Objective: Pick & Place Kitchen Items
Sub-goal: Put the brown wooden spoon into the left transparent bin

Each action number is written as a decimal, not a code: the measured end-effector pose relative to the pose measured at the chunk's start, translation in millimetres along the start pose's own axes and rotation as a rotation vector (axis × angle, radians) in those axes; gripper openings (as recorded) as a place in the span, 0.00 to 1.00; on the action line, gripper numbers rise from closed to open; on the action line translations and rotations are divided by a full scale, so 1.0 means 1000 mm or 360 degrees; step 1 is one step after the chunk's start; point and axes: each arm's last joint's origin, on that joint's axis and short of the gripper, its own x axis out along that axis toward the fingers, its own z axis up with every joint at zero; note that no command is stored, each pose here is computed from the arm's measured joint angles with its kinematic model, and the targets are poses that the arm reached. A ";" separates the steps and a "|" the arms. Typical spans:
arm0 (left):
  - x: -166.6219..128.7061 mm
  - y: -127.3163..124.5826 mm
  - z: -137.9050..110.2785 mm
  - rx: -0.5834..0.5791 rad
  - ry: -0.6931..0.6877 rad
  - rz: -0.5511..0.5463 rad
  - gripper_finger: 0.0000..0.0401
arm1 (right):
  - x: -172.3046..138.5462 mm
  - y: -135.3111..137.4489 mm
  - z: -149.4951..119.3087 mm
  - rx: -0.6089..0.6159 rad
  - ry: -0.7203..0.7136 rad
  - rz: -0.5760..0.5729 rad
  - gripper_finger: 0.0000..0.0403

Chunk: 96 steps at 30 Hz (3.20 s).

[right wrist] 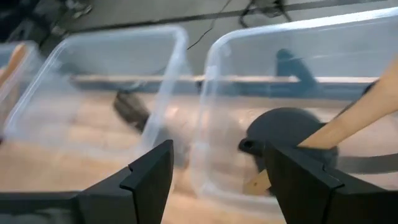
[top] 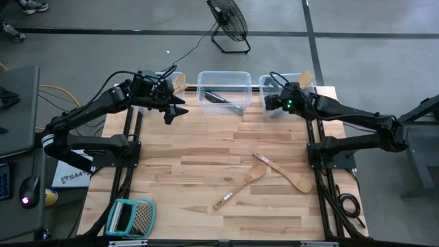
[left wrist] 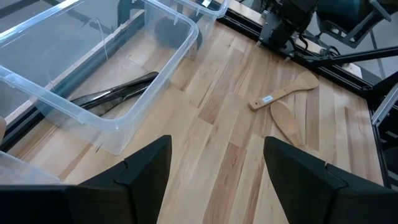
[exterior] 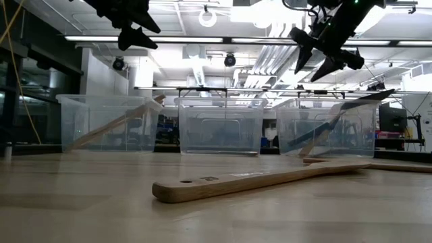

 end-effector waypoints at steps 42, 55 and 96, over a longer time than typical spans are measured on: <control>-0.083 -0.042 -0.042 0.0085 -0.0033 0.0037 0.63 | -0.064 0.056 -0.143 -0.0872 0.0998 0.0632 0.59; -0.095 -0.040 -0.049 0.0086 -0.0052 0.0086 0.63 | -0.059 0.029 -0.171 -0.1050 0.1520 0.0080 0.59; -0.098 -0.040 -0.052 0.0012 -0.0040 0.0087 0.63 | -0.034 0.006 -0.234 -0.1340 0.1570 -0.0308 0.59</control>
